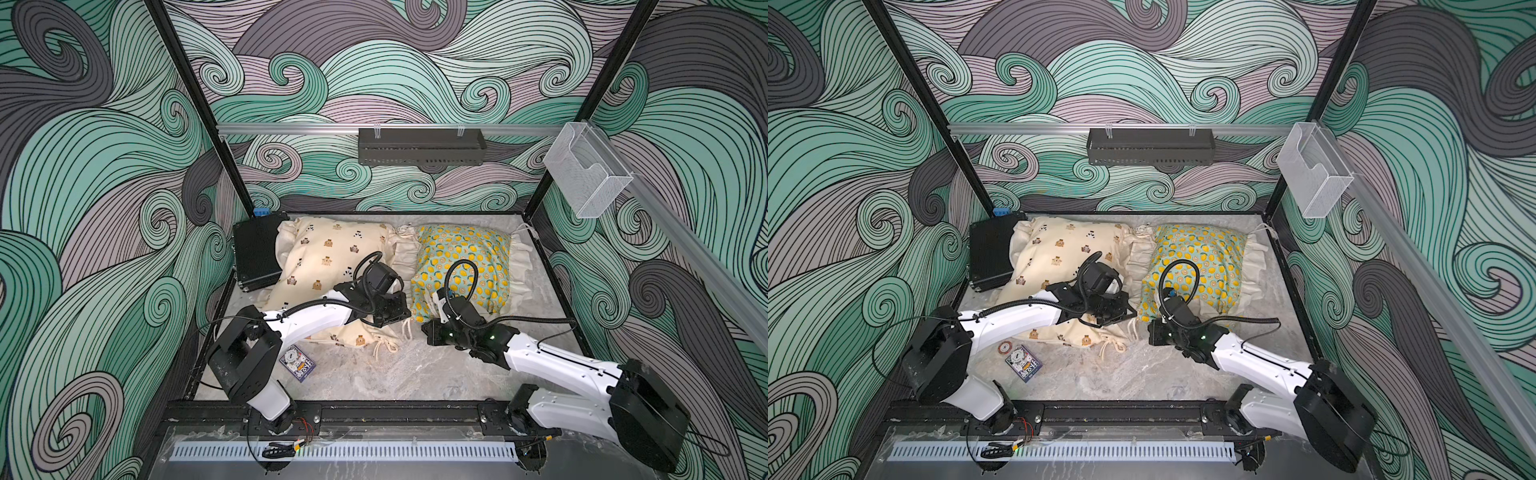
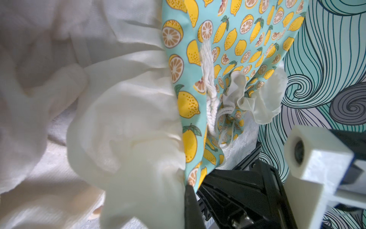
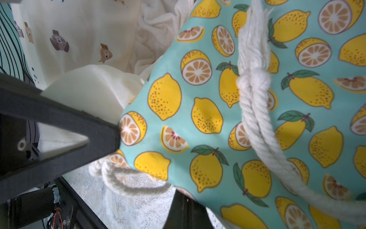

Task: Zip up pillowcases
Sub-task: Zip the zipper on the pillowcase.

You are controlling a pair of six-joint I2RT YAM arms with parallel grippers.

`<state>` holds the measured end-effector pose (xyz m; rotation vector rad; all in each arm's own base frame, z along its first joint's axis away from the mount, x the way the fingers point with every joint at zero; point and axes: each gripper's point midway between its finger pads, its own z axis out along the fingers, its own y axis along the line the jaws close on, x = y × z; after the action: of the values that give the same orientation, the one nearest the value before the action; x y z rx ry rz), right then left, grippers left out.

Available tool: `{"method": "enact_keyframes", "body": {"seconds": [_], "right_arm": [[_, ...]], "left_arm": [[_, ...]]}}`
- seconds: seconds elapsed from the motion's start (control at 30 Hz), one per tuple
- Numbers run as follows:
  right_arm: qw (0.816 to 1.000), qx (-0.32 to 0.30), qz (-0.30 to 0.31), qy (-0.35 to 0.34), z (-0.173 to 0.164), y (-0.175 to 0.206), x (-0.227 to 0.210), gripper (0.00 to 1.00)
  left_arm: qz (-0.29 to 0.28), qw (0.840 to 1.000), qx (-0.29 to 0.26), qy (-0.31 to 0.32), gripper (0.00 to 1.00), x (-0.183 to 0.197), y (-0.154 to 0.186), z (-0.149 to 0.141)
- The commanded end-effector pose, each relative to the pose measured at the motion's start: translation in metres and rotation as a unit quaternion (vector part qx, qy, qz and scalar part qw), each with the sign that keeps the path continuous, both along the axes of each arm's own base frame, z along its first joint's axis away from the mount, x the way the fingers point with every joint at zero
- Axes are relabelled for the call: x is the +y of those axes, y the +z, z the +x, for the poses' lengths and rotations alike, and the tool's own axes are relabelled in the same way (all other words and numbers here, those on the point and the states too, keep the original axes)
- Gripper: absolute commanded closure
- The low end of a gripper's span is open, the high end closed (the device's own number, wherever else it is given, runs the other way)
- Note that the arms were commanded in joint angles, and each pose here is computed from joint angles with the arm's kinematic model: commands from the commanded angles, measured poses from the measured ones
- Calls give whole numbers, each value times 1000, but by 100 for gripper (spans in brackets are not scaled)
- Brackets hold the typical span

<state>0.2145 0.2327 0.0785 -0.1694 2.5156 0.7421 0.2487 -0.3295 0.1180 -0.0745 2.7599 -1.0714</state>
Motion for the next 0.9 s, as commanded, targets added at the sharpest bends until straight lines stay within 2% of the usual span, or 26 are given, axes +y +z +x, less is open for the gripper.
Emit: {"method": "enact_keyframes", "body": {"seconds": [0.0, 0.87], "right_arm": [[1000, 19, -1, -5, -6, 3, -2, 100], [998, 56, -24, -20, -25, 5, -22, 98]], "left_arm": [[-3, 1000, -27, 0, 100, 1, 18, 3], [7, 996, -80, 32, 100, 27, 52, 21]]}}
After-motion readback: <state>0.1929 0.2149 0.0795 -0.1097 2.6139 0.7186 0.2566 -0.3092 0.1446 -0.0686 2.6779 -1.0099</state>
